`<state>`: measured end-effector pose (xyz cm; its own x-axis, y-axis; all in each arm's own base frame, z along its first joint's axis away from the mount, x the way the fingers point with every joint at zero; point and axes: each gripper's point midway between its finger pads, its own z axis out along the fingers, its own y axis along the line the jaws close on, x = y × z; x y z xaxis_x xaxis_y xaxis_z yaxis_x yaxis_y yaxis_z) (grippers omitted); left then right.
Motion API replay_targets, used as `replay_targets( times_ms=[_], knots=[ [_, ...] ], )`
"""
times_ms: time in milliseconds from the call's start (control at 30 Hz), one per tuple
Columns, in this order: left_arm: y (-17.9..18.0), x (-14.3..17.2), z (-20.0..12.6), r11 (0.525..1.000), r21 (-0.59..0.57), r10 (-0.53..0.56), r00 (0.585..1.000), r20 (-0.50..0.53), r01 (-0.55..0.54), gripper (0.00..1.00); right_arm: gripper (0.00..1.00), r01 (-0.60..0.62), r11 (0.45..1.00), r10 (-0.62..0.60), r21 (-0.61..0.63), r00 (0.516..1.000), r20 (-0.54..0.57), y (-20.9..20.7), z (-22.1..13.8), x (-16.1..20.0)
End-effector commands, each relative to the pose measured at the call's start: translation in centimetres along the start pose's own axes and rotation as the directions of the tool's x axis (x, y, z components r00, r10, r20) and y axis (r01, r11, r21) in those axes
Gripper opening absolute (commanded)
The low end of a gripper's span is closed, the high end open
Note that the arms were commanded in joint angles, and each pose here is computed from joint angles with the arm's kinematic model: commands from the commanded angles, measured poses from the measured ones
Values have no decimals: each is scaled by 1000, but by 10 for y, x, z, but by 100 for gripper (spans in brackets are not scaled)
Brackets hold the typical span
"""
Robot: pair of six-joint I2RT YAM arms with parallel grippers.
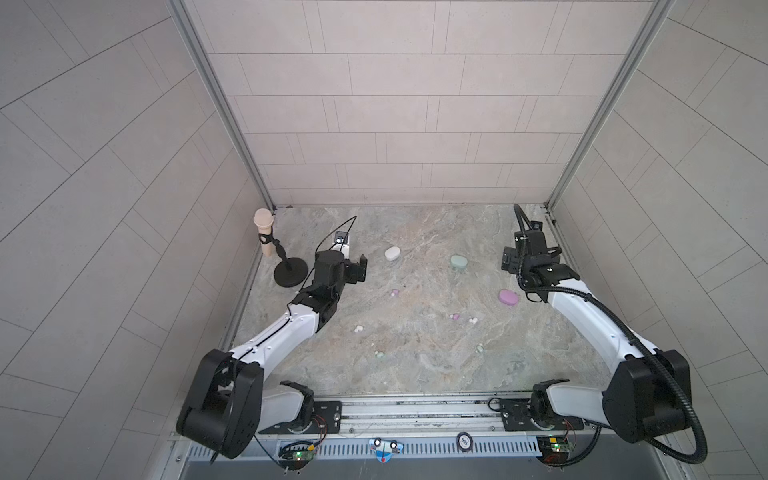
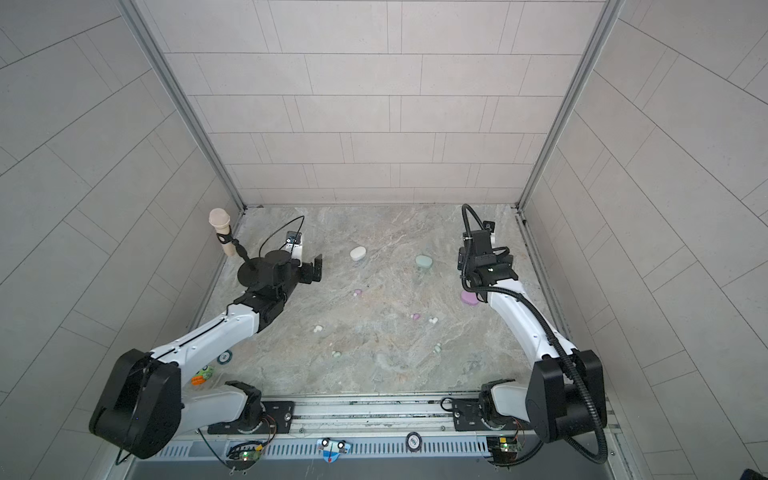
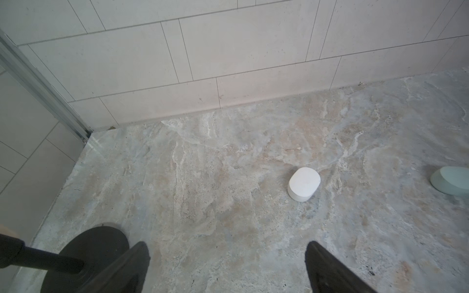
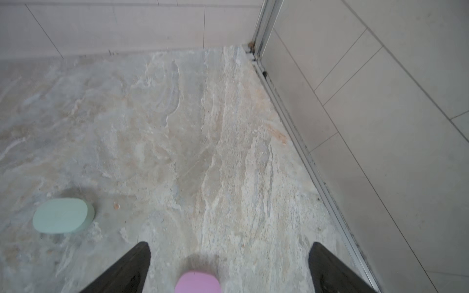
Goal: Insert wireless bluetooth earbuds into charging case
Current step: Pick up the charging case from the middle-right of the table.
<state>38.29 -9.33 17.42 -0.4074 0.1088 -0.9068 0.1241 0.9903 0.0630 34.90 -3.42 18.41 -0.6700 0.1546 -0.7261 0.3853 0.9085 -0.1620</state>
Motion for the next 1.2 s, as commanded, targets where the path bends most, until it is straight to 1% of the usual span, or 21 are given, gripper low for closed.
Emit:
replay_targets(
  times_ms=[0, 133, 200, 267, 333, 433, 600, 667, 767, 900, 1067, 1167],
  knots=[
    [-9, 5, -7, 995, 54, -75, 994, -74, 79, 100, 99, 28, 999, -21, 17, 959, -284, -18, -25, 62],
    [-19, 13, -10, 986, 99, -119, 983, -137, 133, 100, 99, -3, 1000, 8, 14, 917, -399, -22, -38, 83],
    [-24, 18, -10, 981, 123, -129, 975, -179, 153, 100, 97, -32, 999, 42, 29, 880, -473, -28, -38, 97],
    [-32, 19, -11, 972, 160, -135, 969, -208, 170, 100, 95, -93, 996, 88, 18, 833, -546, -27, -35, 111],
    [-36, 20, -13, 963, 184, -155, 964, -217, 196, 100, 95, -126, 992, 106, 6, 808, -580, -24, -30, 118],
    [-37, 20, -14, 947, 213, -193, 956, -221, 240, 100, 95, -114, 994, 92, 5, 779, -620, -20, -20, 122],
    [-32, 13, -13, 910, 259, -269, 936, -225, 324, 100, 95, -105, 994, 72, -5, 716, -694, -7, -4, 130],
    [-31, 13, -11, 903, 267, -277, 932, -235, 336, 100, 95, -111, 994, 80, 1, 711, -699, -3, 4, 131],
    [-34, 14, -14, 902, 278, -264, 932, -249, 330, 100, 95, -132, 991, 89, -11, 725, -683, 4, 15, 126],
    [-34, 13, -15, 901, 283, -263, 934, -243, 328, 100, 95, -154, 987, 90, -34, 726, -682, 15, 27, 121],
    [-35, 14, -14, 896, 289, -271, 930, -247, 337, 100, 96, -196, 978, 91, -74, 717, -691, 25, 41, 120],
    [-36, 14, -14, 895, 293, -270, 931, -245, 337, 100, 96, -229, 971, 111, -75, 703, -703, 26, 49, 122]
  ],
)
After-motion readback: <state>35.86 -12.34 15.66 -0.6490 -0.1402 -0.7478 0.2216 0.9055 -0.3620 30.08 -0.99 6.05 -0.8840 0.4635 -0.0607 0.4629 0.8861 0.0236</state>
